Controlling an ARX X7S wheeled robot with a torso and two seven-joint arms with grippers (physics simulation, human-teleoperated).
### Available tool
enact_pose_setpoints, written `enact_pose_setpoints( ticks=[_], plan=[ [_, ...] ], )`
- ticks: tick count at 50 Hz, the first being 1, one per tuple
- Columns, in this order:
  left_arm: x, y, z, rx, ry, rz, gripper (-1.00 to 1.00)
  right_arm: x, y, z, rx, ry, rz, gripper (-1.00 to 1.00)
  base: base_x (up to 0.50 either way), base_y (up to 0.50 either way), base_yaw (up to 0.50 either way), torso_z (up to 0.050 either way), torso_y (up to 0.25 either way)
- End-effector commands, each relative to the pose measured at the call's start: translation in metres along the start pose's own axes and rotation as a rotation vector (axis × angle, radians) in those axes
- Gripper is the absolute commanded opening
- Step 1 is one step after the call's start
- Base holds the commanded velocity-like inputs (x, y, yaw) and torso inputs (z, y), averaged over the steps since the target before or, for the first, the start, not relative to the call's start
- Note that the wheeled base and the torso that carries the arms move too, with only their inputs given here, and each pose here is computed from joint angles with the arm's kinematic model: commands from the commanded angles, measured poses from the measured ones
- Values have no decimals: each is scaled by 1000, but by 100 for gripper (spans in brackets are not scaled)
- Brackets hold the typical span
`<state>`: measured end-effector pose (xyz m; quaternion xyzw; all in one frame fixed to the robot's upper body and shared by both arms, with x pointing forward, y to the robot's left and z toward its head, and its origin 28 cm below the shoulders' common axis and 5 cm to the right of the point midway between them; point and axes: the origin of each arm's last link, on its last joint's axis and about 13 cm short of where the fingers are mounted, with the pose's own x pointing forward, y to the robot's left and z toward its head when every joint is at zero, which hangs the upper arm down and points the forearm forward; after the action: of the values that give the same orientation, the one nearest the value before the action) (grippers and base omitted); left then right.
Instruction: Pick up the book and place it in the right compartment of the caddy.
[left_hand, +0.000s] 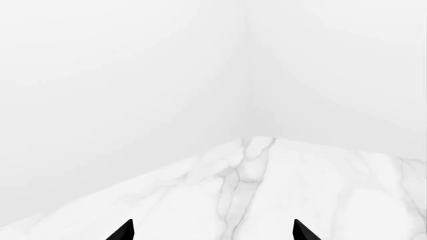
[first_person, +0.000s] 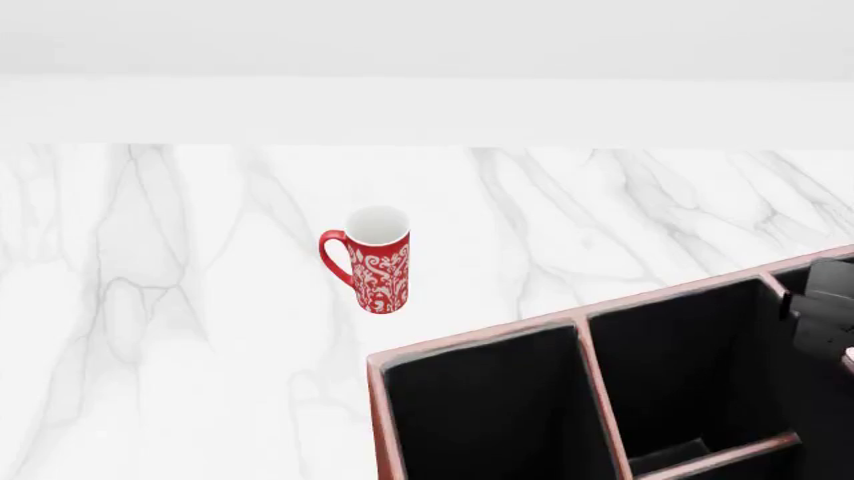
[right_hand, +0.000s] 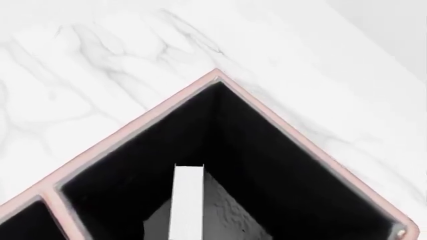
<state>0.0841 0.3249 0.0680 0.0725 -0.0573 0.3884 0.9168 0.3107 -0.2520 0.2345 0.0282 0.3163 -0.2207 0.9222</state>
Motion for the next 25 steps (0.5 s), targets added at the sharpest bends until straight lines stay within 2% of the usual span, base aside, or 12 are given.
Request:
enact_pose_setpoints(
  ticks=[1, 6, 10, 13, 14, 15, 17, 18, 20, 21, 25],
  plan=[
    [0, -1, 1, 0, -1, -4, 100, -5, 1, 4, 0, -31, 9, 100, 0, 0, 0, 0, 0],
    [1, -3, 3, -5, -1, -16, 100, -18, 3, 9, 3, -83, 48, 100, 0, 0, 0, 0, 0],
    [5, -9, 8, -10, -3, -46, 100, -30, 7, 12, -11, -173, 70, 100, 0, 0, 0, 0, 0],
    [14, -19, 17, -16, 1, -108, 100, -37, 13, 16, -6, -222, 95, 100, 0, 0, 0, 0, 0],
    [17, -23, 20, -15, 3, -125, 100, -39, 15, 16, -34, -246, 96, 100, 0, 0, 0, 0, 0],
    [24, -33, 27, -22, 14, -183, 100, -40, 22, 15, -30, -314, 103, 100, 0, 0, 0, 0, 0],
    [33, -47, 33, -9, 19, -248, 100, -41, 31, 13, -35, -359, 139, 100, 0, 0, 0, 0, 0],
    [42, -61, 39, -20, 19, -312, 100, -40, 41, 9, -53, -384, 133, 100, 0, 0, 0, 0, 0],
    [49, -71, 46, -30, 14, -351, 100, -40, 49, 6, -62, -386, 183, 100, 0, 0, 0, 0, 0],
    [57, -84, 53, -53, 3, -407, 100, -37, 59, 3, -70, -424, 204, 100, 0, 0, 0, 0, 0],
    [75, -117, 72, -63, -19, -530, 100, -28, 83, -4, -75, -432, 289, 100, 0, 0, 0, 0, 0]
  ],
)
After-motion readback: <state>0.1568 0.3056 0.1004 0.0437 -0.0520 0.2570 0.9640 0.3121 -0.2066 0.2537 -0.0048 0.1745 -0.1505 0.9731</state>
